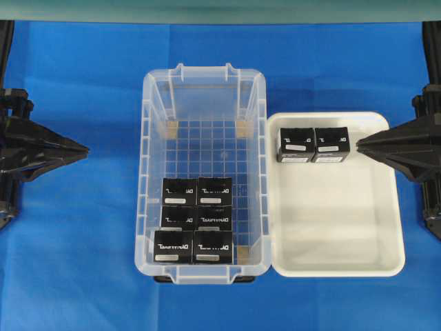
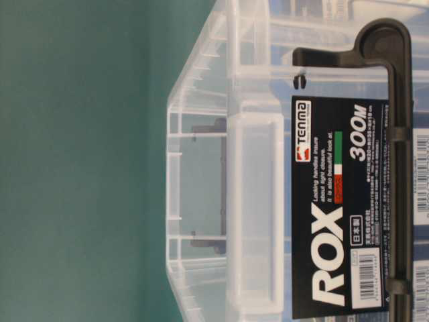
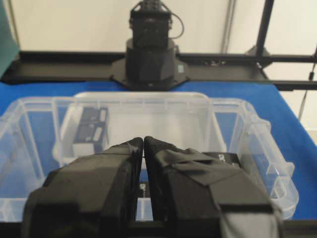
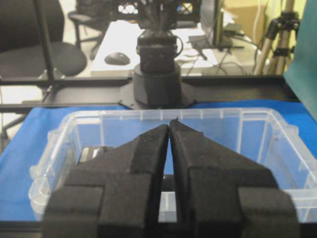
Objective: Pick the box from inside the plastic case
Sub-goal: 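Move the right gripper over the black boxes in the clear case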
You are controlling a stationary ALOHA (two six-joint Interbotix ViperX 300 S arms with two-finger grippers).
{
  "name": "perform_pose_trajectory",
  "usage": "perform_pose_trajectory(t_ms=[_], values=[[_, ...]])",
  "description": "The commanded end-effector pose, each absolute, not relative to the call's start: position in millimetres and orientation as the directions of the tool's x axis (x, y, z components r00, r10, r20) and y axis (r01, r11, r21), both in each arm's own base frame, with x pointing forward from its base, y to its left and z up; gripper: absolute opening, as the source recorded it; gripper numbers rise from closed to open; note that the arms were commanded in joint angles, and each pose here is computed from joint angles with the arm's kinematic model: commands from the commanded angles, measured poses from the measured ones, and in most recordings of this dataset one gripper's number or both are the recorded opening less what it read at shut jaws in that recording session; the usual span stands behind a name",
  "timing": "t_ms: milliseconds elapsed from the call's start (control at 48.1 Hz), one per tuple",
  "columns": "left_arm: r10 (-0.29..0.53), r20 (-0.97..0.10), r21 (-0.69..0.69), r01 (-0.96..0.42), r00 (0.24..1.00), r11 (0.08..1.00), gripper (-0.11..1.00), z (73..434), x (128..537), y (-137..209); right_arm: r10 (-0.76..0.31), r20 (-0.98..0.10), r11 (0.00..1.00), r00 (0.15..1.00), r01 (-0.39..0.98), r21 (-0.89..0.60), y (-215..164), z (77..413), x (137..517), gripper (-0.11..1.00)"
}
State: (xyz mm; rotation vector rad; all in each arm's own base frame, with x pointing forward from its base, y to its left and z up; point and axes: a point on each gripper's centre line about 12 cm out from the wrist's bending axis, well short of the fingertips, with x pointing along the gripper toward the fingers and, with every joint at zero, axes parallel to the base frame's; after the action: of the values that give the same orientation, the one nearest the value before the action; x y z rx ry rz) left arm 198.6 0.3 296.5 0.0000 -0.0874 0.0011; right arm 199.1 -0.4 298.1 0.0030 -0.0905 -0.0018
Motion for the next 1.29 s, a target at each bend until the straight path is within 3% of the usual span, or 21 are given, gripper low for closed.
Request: perform_pose_trajectory(t_ms=[0,208,541,749,999,1269], values=[[-0.005,0.086,0.003,0.004,0.996,1.0,0.14,302.4,201.5,-0.5,0.0,0.093,0.999,0.996,-0.003,0.032,0.4,303.6,202.6,0.14],[-0.013,0.08,0.003,0.013,0.997,1.0,-0.03,310.0,203.6,-2.4,0.008,-0.113,0.983,0.994,0.013,0.181,1.6,319.4,219.5,-0.01],[-0.013,0.051,0.003,0.012,0.999,1.0,-0.05,309.7,204.3,-2.3,0.082,-0.45,0.962,0.889,0.048,0.27,14.6,342.4,272.0,-0.02],[-0.011,0.002,0.003,0.011,1.0,1.0,-0.05,310.3,205.4,-2.2,0.121,-0.653,0.962,0.747,0.075,0.264,26.4,333.6,325.6,-0.02],[-0.008,-0.009,0.001,0.008,1.0,1.0,-0.05,309.9,205.5,-1.5,0.151,-0.874,0.982,0.462,0.028,0.185,46.0,314.3,387.2,-0.02],[-0.008,0.002,0.001,0.008,1.0,1.0,-0.05,313.3,205.2,-1.5,0.158,-0.948,0.987,0.278,-0.051,0.15,53.1,298.7,425.3,-0.02]])
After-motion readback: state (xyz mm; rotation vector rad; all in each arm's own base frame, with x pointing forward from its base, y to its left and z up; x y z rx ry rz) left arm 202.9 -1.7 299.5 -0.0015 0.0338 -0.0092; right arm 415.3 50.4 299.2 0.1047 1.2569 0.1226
